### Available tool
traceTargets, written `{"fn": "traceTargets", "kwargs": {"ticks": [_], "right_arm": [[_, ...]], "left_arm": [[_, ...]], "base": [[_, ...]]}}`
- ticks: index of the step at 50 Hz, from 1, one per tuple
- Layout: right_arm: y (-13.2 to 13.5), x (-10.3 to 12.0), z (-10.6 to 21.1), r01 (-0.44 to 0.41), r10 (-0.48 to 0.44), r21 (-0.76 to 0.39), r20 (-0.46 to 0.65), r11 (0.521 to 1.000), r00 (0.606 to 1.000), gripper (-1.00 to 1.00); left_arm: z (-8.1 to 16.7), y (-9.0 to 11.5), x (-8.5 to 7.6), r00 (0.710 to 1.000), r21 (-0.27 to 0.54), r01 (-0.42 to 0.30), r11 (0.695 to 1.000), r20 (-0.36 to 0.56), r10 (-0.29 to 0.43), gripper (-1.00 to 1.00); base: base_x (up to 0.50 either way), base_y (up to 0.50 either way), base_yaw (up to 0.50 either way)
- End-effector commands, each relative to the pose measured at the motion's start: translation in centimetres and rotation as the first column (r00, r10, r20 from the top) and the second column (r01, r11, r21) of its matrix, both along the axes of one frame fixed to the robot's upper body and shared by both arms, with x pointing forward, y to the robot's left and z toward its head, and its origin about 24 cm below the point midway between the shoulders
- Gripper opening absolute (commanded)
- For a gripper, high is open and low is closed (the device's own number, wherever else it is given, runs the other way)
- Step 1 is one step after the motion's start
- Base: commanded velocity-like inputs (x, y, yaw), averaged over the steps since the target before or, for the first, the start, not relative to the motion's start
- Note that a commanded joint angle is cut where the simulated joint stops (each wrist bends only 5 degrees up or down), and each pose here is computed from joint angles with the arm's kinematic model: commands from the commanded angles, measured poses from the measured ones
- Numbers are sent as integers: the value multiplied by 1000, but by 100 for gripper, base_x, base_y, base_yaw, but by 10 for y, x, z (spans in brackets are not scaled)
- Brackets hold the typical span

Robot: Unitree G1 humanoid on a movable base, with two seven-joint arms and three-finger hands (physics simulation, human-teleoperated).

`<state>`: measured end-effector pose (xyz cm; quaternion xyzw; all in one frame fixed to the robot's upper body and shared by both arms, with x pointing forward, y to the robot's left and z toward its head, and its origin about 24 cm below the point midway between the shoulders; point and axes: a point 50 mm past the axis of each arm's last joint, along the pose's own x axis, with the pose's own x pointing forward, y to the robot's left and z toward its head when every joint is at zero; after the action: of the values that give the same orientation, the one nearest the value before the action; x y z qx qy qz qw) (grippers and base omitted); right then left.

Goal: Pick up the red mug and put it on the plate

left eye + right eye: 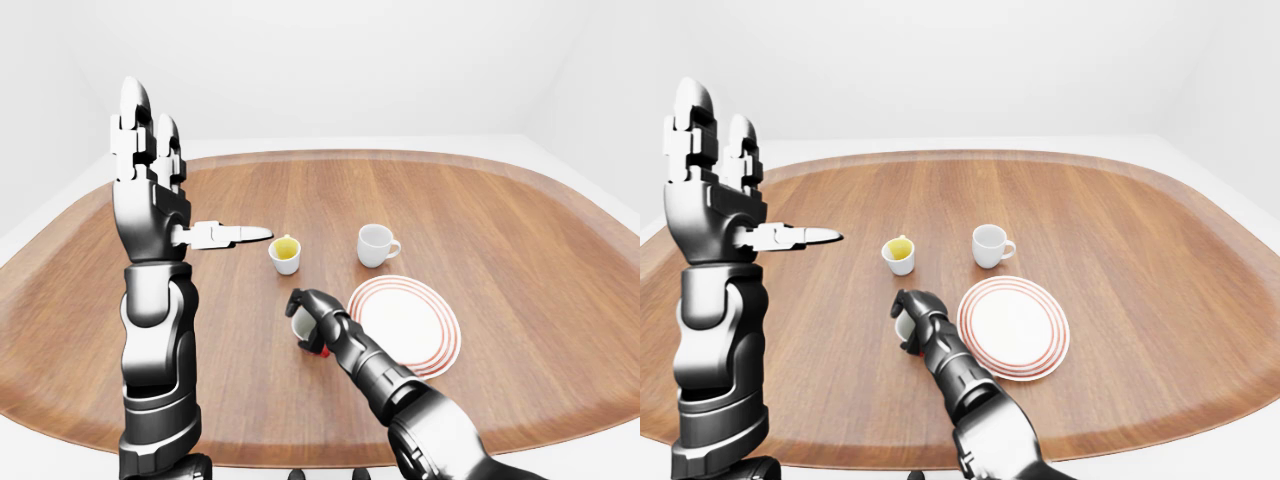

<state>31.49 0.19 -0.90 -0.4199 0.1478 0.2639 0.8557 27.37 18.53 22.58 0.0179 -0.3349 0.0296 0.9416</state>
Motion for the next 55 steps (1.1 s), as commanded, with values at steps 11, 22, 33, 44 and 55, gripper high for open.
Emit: {"fn": "traceTargets", "kwargs": {"ticks": [11,22,33,44,55], "right_arm": [[2,0,3,-18,18,6,12,1000,1000,-100],[6,8,31,-72,66,56,112,996,992,-100],[2,9,48,-106,94,64,175,992,980,-100],[-14,12,55,-97,84,55,203,994,976,-100],[-28,13,60,-82,68,55,221,995,973,-100]], "left_arm": [[3,0,-1,1000,-1,-1,1000,12,1,100],[6,-1,-3,1000,2,2,1000,29,-2,100],[5,1,-4,1000,0,-1,1000,27,1,100],[4,0,-4,1000,-2,0,1000,24,0,100],[6,-1,-6,999,2,1,1000,35,-1,100]], "base": [[0,0,0],[0,0,0],[0,0,0],[0,0,0],[0,0,0]]}}
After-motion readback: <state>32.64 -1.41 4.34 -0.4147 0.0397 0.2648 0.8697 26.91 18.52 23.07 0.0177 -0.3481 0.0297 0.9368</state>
